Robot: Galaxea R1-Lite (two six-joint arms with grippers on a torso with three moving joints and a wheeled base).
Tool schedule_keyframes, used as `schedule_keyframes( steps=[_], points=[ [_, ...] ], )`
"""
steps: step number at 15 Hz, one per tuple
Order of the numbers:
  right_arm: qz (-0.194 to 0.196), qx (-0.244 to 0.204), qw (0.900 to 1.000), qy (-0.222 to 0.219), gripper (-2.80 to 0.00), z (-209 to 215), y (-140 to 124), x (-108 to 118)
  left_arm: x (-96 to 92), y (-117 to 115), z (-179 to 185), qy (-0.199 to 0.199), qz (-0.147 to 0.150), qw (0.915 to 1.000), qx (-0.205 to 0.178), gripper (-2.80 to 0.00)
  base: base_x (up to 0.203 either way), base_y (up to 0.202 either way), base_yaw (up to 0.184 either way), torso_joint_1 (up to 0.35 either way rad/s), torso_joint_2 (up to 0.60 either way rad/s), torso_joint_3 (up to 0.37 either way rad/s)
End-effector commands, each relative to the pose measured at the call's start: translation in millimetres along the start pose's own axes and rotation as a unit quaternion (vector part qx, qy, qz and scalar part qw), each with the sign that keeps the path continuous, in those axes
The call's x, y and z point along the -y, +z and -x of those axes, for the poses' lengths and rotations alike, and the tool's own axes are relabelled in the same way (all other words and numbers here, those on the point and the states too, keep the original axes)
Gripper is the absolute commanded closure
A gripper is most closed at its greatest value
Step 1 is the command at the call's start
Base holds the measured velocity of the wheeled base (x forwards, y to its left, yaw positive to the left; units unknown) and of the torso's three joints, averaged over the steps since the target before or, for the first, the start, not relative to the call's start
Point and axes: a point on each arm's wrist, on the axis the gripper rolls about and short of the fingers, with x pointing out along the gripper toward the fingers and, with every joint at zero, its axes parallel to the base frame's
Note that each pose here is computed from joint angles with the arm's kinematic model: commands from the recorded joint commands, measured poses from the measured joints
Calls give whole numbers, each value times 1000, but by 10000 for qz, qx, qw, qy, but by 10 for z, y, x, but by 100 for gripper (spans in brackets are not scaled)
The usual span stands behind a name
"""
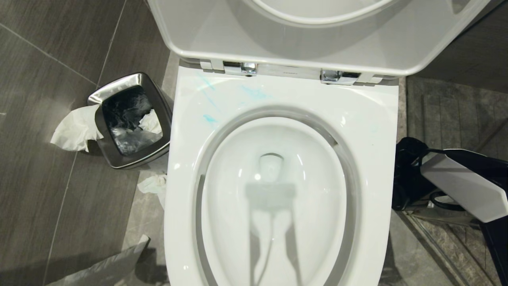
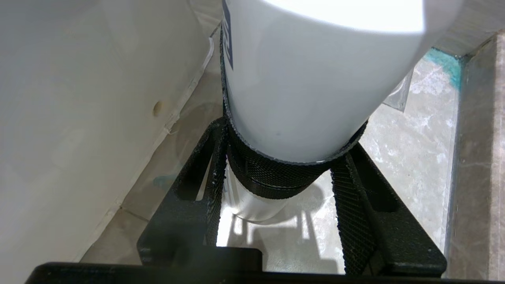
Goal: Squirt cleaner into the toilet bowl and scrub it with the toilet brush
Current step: Pour in the cleaning agent
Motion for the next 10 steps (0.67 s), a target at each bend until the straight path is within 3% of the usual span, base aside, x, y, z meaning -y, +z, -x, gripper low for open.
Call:
schedule_keyframes(
  steps=[1,3,4,10],
  points=[
    [21,90,10000,-11,0,-2,67,12,0,3,0,-4,-4,10000,-3,0,0,0,0,0,0,0],
    [47,113,9999,-14,0,-4,92,23,0,0,-1,3,-4,10000,-8,0,0,0,0,0,0,0],
    [138,116,9998,-30,-280,-3,97,32,0,-1,-1,3,-4,10000,-10,0,0,0,0,0,0,0],
    [46,-399,9992,92,-280,282,207,-8,0,-1,-1,1,-4,10000,-10,0,0,0,0,0,0,0]
  ],
)
